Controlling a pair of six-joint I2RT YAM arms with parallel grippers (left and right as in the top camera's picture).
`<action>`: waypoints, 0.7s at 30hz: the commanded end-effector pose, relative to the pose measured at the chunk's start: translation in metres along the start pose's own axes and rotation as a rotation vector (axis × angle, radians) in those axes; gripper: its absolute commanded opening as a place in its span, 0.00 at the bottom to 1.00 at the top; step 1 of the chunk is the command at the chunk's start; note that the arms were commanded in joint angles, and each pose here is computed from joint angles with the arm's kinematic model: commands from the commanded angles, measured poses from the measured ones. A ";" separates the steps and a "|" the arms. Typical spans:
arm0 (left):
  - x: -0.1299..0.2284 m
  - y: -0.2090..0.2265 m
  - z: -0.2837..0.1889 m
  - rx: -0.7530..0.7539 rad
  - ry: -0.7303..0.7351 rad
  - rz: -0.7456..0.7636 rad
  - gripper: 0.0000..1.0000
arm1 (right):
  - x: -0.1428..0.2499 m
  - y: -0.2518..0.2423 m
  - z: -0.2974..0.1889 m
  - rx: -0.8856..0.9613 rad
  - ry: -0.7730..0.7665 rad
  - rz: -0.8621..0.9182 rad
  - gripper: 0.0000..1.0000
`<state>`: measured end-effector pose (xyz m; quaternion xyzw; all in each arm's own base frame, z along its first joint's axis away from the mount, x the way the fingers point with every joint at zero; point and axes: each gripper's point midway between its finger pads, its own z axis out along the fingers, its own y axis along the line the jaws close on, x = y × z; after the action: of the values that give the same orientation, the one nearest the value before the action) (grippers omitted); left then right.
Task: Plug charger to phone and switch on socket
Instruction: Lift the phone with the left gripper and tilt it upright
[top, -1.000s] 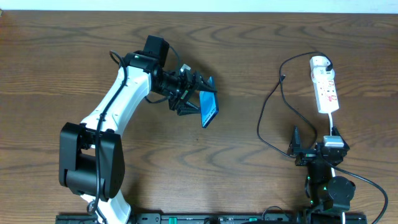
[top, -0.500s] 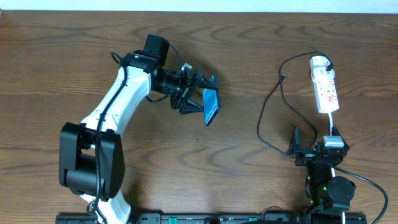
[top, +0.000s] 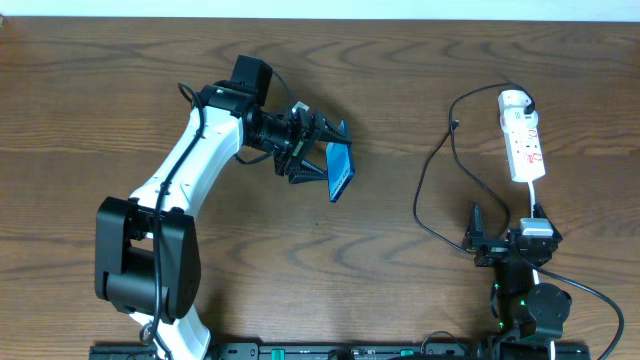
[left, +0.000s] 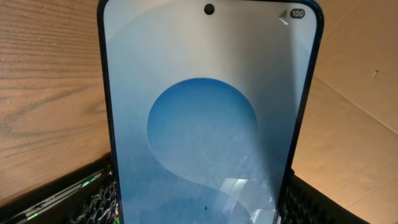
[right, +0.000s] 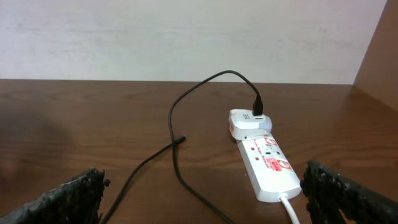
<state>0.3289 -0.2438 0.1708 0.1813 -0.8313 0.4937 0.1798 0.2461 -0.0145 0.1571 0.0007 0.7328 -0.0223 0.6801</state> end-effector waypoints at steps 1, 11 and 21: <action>0.013 -0.016 -0.009 0.048 0.018 0.022 0.67 | 0.000 0.000 0.000 -0.001 0.000 -0.012 0.99; 0.012 -0.018 -0.009 0.053 0.013 0.032 0.66 | 0.000 0.000 0.000 -0.001 0.000 -0.012 0.99; 0.006 -0.025 -0.009 0.073 -0.001 -0.007 0.67 | 0.000 0.000 0.000 -0.001 0.000 -0.012 0.99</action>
<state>0.3391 -0.2466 0.1739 0.2018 -0.8237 0.4996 0.1764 0.2461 -0.0145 0.1571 0.0007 0.7328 -0.0223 0.6801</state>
